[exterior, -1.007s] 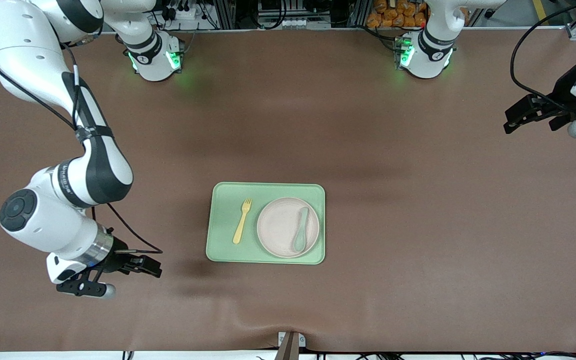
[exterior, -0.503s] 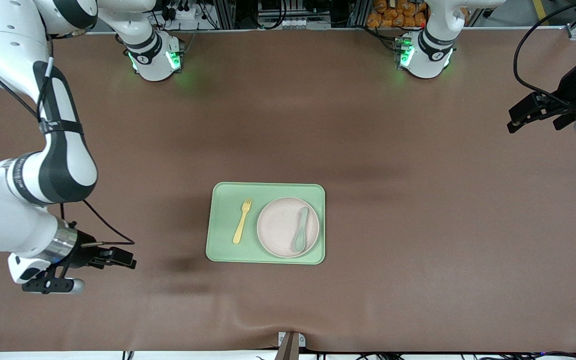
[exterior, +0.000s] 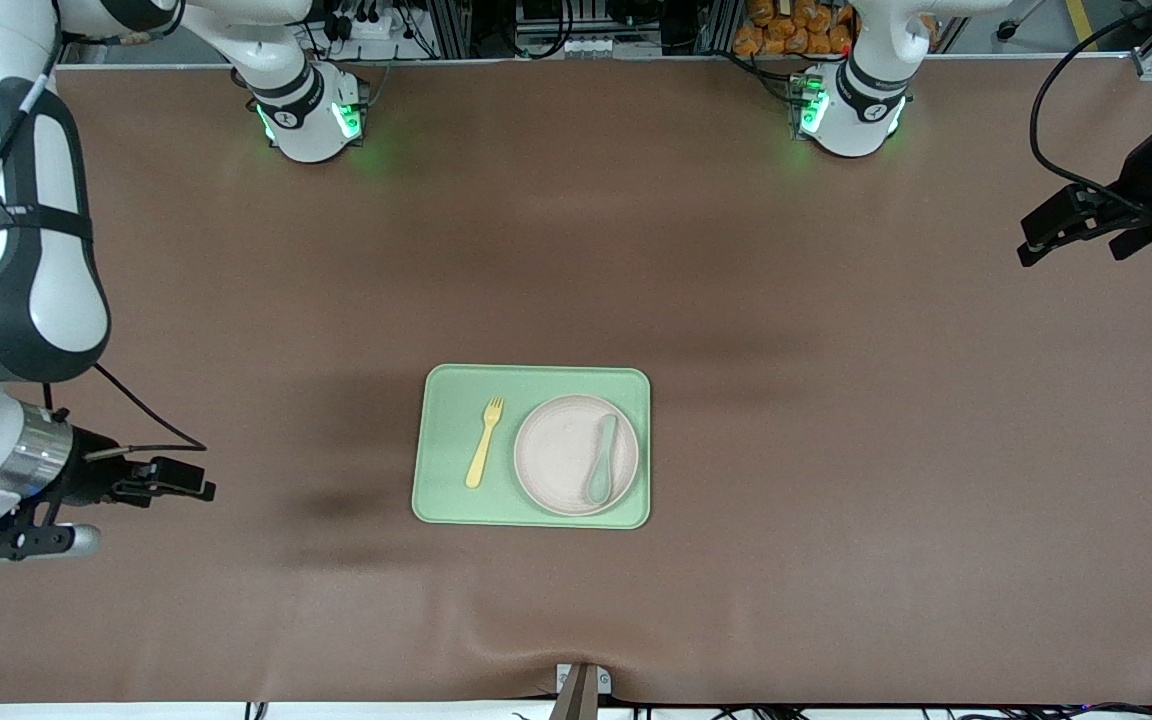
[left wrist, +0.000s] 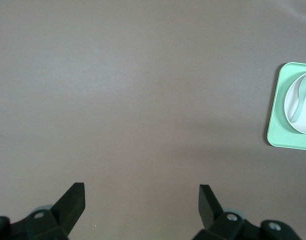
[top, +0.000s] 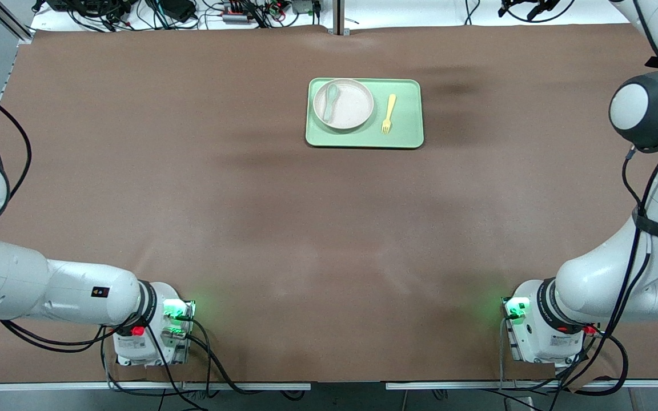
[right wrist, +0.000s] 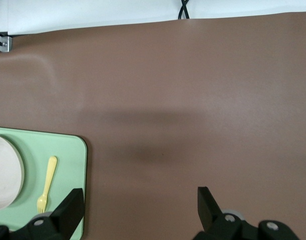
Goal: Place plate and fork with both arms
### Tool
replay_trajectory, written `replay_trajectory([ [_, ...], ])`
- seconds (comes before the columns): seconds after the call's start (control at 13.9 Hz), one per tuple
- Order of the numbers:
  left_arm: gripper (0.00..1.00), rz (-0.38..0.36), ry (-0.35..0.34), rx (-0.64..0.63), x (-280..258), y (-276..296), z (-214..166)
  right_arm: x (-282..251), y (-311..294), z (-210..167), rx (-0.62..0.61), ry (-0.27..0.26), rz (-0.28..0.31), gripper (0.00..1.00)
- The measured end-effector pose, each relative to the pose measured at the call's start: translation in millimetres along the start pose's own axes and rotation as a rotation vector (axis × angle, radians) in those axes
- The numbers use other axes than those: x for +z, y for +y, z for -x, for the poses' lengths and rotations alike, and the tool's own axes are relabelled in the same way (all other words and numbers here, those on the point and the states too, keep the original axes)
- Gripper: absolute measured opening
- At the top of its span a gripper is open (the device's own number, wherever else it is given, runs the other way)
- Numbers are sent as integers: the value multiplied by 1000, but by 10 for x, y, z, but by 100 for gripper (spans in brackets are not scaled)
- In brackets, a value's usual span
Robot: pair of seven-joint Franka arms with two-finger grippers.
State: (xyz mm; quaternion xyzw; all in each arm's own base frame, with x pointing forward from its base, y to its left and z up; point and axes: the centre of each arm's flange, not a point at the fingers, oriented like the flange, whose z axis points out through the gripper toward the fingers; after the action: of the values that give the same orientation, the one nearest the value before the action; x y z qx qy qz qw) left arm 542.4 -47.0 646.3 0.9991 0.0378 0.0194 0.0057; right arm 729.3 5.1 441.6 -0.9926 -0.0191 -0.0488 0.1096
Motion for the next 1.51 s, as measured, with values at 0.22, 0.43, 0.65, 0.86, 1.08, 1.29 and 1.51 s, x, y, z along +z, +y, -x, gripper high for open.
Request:
replay_trajectory([
  [0.22,100,0,0,0,-1,-1,0,-231,-68,252,0,-12,10,100],
  [0.43,100,0,-1,0,-1,-2,1,-578,-82,599,11,-55,18,100],
  [0.65,100,-1,-6,0,-5,-4,14,-1028,-31,933,30,-98,23,100],
  [0.86,100,-1,-5,0,-54,-10,54,-1381,-47,1254,36,-91,47,100],
  [1.08,100,-1,-10,2,-118,-16,135,-1606,-111,1558,77,-98,88,100],
  [1.29,100,-2,-19,4,-198,-25,238,-1728,-198,1767,82,-89,112,100],
  [1.51,100,-3,-21,12,-252,1,359,-1740,-197,1850,81,-91,130,100],
])
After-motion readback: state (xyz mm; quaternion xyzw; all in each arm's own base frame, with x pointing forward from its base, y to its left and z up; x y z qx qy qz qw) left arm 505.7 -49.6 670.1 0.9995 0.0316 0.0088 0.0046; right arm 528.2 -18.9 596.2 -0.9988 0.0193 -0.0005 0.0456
